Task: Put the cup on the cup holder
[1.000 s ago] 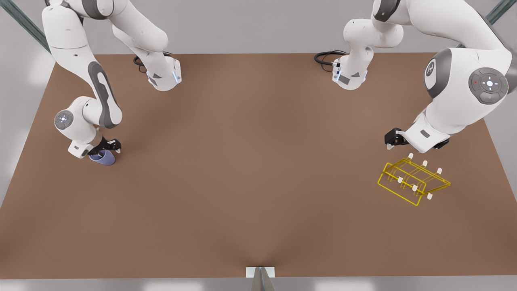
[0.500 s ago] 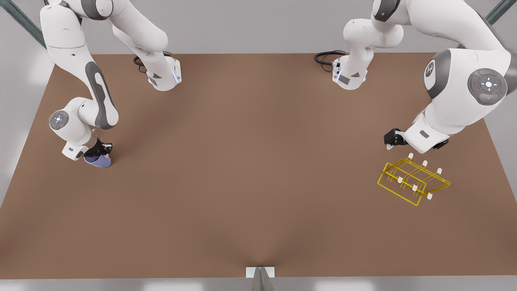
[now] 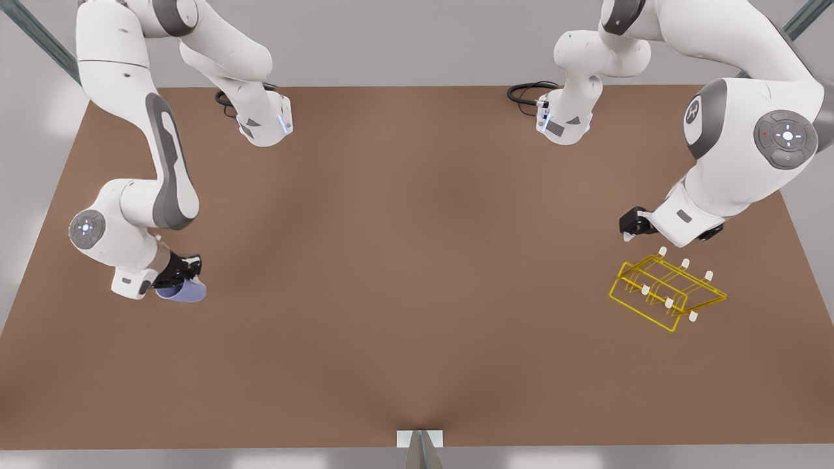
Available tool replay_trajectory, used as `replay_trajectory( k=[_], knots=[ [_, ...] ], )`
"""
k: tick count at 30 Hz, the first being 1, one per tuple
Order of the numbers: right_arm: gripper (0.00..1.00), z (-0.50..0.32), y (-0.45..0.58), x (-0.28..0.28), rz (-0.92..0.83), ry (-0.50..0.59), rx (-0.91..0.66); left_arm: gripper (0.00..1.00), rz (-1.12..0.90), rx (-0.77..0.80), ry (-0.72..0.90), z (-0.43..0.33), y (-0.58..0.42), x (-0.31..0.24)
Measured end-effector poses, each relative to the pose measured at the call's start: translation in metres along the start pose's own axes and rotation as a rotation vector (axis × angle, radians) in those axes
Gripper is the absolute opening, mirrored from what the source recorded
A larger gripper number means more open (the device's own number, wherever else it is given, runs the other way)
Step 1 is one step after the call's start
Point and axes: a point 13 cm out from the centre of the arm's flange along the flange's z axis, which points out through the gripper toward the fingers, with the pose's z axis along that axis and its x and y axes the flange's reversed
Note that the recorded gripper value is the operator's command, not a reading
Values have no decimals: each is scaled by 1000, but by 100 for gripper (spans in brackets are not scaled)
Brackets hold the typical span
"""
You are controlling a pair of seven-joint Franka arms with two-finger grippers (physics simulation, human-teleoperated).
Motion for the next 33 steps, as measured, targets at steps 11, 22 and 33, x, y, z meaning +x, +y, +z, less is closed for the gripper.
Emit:
replay_trajectory(
  k=[11,22,33],
  knots=[
    [21,41,148,-88,-52,111,-370,100,3,-1,1,0,-2,0],
    [21,49,327,-133,-62,172,-844,100,3,0,1,0,-2,0],
    [21,38,502,-190,-11,146,-1320,100,5,1,4,1,-3,1]
  ],
)
